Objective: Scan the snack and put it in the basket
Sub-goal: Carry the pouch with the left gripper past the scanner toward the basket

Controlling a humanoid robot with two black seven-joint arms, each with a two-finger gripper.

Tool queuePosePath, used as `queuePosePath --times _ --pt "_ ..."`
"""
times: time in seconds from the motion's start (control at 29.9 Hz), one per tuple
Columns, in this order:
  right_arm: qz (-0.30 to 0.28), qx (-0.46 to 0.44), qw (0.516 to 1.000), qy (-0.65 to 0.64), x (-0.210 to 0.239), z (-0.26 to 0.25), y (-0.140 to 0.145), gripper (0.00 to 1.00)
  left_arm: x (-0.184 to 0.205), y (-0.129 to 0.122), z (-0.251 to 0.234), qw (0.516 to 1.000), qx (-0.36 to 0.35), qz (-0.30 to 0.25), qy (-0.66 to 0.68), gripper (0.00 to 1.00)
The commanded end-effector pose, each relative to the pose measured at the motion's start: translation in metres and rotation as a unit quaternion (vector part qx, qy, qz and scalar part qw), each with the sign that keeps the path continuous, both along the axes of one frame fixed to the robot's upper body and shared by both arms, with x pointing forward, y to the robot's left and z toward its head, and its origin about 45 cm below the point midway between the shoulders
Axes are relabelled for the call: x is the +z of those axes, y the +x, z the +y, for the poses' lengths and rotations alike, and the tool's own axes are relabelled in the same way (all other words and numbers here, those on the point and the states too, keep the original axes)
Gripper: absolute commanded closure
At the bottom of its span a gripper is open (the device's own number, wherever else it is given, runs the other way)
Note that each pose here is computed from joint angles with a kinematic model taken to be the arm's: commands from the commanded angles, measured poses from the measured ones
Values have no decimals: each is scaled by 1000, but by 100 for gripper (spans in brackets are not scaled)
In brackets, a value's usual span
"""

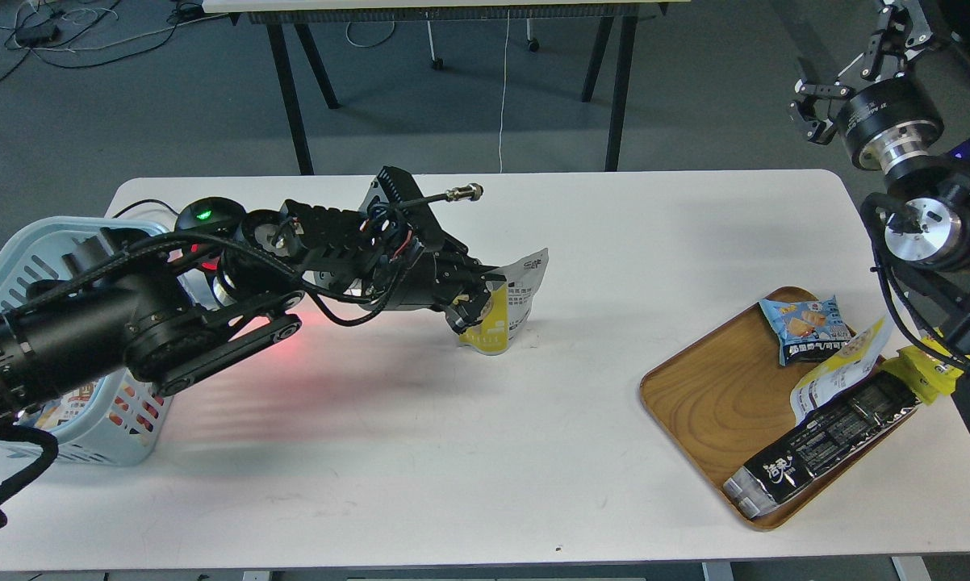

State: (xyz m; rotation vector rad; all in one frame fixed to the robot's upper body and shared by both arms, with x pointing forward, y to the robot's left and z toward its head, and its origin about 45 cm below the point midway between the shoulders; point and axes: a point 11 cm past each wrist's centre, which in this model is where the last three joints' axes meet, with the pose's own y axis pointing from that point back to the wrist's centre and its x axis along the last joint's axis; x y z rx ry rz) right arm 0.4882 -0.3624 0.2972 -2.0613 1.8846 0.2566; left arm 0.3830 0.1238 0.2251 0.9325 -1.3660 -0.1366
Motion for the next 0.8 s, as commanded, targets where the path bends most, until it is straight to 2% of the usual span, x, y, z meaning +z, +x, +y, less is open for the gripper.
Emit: queuePosePath --times 0.0,0.13,0.37,0.57,0.77 --pt "-1 -1 1000 -1 1 -3 0 2 13 -3 11 1000 -3 -11 -1 99" --pt "-3 -2 1000 -1 3 -5 -1 2 36 -5 31 999 1 -35 -5 99" --pt "-8 -4 1000 5 6 -5 0 2 59 -7 103 997 37 -57 36 99" --pt "-8 -4 1000 5 6 -5 0 2 61 -19 161 996 66 -25 59 100" --pt "-9 -9 1000 3 7 -9 1 2 63 -24 191 993 87 -20 74 99"
